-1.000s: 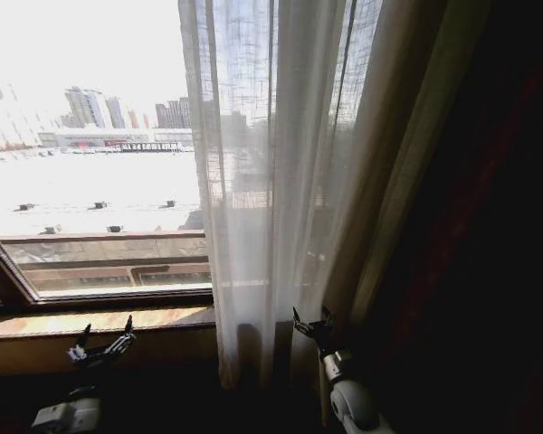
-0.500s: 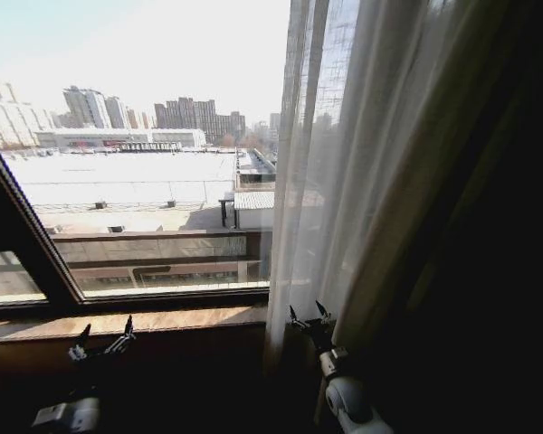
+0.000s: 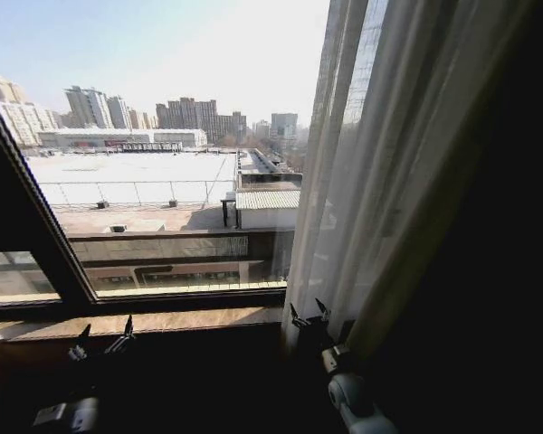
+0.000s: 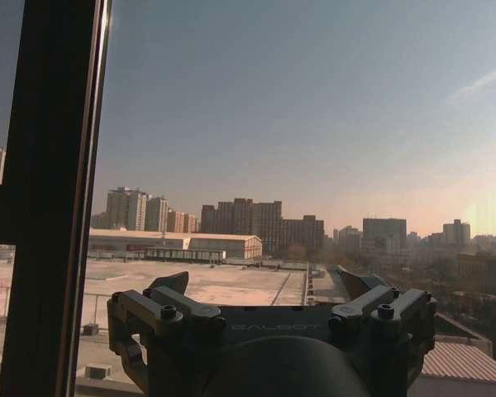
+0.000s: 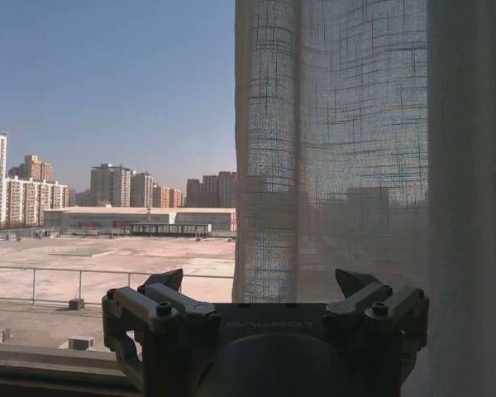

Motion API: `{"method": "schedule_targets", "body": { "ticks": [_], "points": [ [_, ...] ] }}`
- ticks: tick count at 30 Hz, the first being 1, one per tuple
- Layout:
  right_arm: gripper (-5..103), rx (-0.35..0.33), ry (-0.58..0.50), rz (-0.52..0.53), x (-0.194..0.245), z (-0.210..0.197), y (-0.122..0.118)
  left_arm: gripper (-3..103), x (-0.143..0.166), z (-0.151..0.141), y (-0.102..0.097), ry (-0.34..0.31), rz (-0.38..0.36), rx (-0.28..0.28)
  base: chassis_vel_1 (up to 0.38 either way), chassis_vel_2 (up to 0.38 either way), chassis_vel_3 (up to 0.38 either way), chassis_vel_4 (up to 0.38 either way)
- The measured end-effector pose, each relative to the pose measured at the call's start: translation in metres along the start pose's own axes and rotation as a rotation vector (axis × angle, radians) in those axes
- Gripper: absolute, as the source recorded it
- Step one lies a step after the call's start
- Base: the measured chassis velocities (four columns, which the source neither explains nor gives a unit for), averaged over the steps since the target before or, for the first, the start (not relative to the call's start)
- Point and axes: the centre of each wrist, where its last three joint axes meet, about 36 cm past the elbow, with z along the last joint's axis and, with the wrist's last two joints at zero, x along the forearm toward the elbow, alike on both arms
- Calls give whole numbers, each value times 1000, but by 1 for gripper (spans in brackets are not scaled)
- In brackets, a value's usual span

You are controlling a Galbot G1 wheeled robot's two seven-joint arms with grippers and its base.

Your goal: Open the curtains by pulling them apart, changing their state from closed to fully open.

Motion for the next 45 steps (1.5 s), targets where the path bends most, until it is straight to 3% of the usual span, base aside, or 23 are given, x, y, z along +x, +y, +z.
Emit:
{"method": "schedule_targets", "body": {
  "ticks": [14, 30, 45],
  "points": [
    [100, 33, 4, 39, -20, 0, 14, 100, 0, 0, 0, 0, 1, 0, -189, 51, 185, -39],
    [99, 61, 27, 9, -59, 19, 26, 100, 0, 0, 0, 0, 0, -1, -5, 4, 2, -4],
    [40, 42, 17, 13, -59, 24, 28, 100, 0, 0, 0, 0, 0, 0, 0, 0, 0, 0]
  ]
}}
